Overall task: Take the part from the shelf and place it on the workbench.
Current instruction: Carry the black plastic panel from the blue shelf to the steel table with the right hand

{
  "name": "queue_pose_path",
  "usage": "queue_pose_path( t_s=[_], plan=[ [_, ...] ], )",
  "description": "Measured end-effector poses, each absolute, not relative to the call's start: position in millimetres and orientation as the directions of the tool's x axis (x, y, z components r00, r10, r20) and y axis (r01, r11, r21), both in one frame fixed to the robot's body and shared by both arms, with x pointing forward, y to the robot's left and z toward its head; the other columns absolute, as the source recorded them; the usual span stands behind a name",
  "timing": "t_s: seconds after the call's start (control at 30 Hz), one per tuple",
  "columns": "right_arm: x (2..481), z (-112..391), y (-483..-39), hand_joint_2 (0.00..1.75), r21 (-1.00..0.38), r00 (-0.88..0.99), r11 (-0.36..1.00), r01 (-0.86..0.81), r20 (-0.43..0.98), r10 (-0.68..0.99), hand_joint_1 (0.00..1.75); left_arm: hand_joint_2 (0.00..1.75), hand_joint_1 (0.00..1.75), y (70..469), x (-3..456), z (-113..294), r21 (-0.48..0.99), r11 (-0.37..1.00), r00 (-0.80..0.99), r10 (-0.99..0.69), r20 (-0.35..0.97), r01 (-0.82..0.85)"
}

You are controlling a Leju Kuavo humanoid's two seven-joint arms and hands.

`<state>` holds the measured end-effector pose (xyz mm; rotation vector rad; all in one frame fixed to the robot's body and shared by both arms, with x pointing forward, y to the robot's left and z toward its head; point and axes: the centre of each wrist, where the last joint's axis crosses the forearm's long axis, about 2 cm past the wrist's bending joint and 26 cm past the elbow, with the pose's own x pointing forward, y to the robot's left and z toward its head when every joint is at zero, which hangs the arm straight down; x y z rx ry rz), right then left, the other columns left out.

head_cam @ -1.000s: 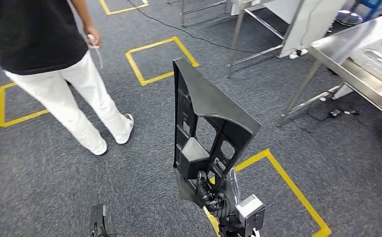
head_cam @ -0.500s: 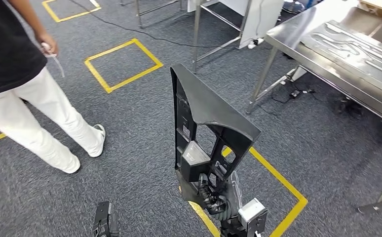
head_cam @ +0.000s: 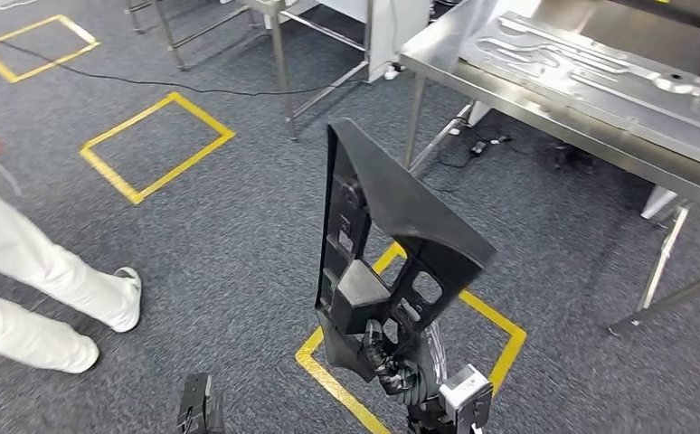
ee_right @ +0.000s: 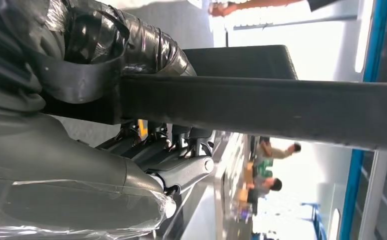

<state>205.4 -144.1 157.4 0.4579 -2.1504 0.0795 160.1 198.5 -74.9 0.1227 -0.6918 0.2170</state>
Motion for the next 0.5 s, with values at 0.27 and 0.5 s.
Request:
queue_pose_path(
  t_s=[0.27, 0.5],
  plan=[
    [206.1, 157.7, -143.9, 1.75, 0.106, -0.513, 0.926, -0.362, 0.807, -0.292, 1.75, 0.00, 0.00, 201.8, 161.3, -75.1, 0.038, 0.971, 0.748, 0.155, 0.646, -0.234],
    [208.2, 158.7, -143.9, 1.75, 0.097, -0.517, 0.926, -0.364, 0.806, -0.288, 1.75, 0.00, 0.00, 201.2, 160.0, -75.4, 0.033, 0.971, 0.750, 0.160, 0.641, -0.235]
  ],
)
